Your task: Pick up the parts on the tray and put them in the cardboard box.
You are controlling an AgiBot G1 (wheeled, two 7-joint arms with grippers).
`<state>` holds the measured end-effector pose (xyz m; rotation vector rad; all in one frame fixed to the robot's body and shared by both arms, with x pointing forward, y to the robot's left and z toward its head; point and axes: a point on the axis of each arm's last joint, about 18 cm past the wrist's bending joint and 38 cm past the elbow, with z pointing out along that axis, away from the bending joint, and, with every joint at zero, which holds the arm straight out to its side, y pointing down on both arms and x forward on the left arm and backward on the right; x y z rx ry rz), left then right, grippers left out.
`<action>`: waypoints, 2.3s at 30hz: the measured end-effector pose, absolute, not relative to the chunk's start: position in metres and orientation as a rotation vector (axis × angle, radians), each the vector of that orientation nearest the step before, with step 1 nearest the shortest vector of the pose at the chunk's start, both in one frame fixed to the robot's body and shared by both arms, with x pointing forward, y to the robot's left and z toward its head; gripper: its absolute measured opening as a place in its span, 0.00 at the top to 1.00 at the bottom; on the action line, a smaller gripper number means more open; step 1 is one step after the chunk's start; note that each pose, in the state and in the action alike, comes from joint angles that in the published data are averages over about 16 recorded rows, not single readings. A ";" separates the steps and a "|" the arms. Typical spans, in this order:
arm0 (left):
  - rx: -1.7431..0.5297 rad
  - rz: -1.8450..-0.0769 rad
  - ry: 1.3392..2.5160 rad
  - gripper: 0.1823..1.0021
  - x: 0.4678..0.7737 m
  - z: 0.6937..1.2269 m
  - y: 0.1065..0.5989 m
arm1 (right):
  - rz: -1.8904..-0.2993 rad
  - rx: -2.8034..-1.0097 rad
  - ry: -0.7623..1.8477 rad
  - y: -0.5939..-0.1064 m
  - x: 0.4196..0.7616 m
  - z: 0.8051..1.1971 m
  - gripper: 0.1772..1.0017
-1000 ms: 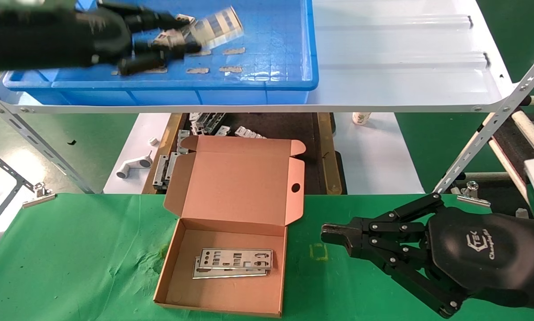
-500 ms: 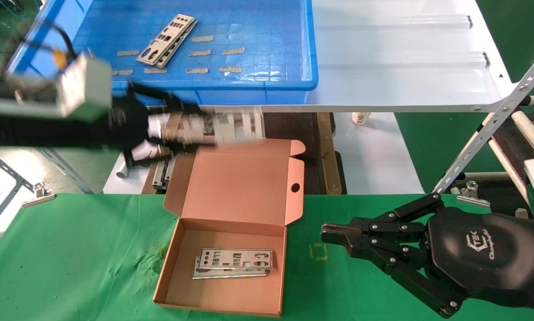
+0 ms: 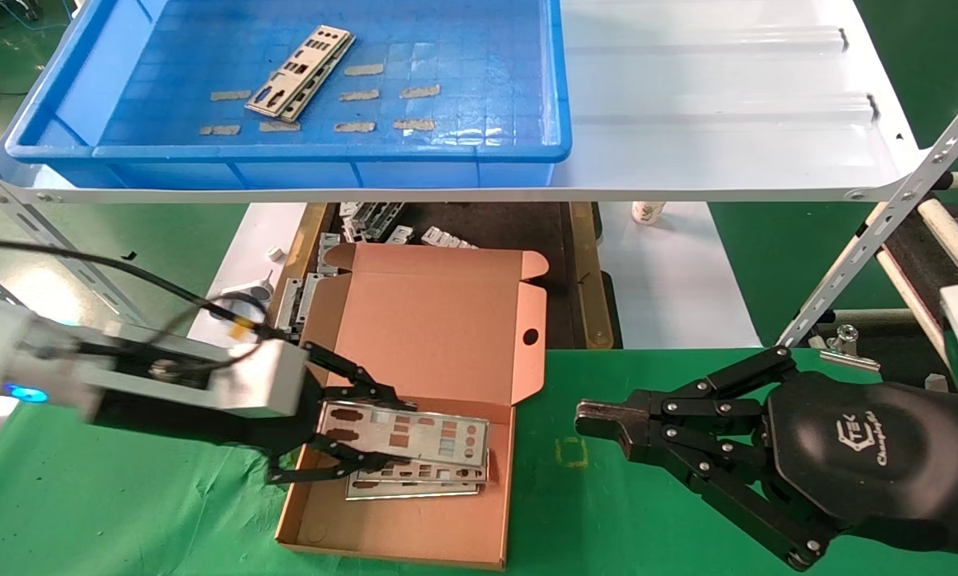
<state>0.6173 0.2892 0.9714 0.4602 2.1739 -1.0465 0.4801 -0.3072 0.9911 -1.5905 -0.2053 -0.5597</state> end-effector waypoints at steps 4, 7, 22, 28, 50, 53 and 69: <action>0.413 -1.007 2.212 0.68 0.634 0.946 0.284 | -0.560 -1.590 -0.205 -0.307 0.480 0.991 0.98; 0.386 -0.986 2.235 0.68 0.644 0.930 0.280 | -0.560 -1.590 -0.205 -0.307 0.480 0.991 0.98; 0.276 -0.996 2.308 0.67 0.666 0.894 0.269 | -0.560 -1.590 -0.205 -0.307 0.480 0.991 0.98; 0.253 -1.000 2.314 0.64 0.670 0.892 0.269 | -0.560 -1.590 -0.205 -0.307 0.480 0.991 0.98; 0.304 -1.166 2.243 0.23 0.649 0.923 0.278 | -0.560 -1.590 -0.205 -0.307 0.480 0.991 0.98; 0.299 -1.207 2.223 0.18 0.645 0.925 0.277 | -0.560 -1.590 -0.205 -0.307 0.480 0.991 0.98; 0.246 -1.457 2.093 0.01 0.613 0.939 0.279 | -0.560 -1.590 -0.205 -0.307 0.480 0.991 0.85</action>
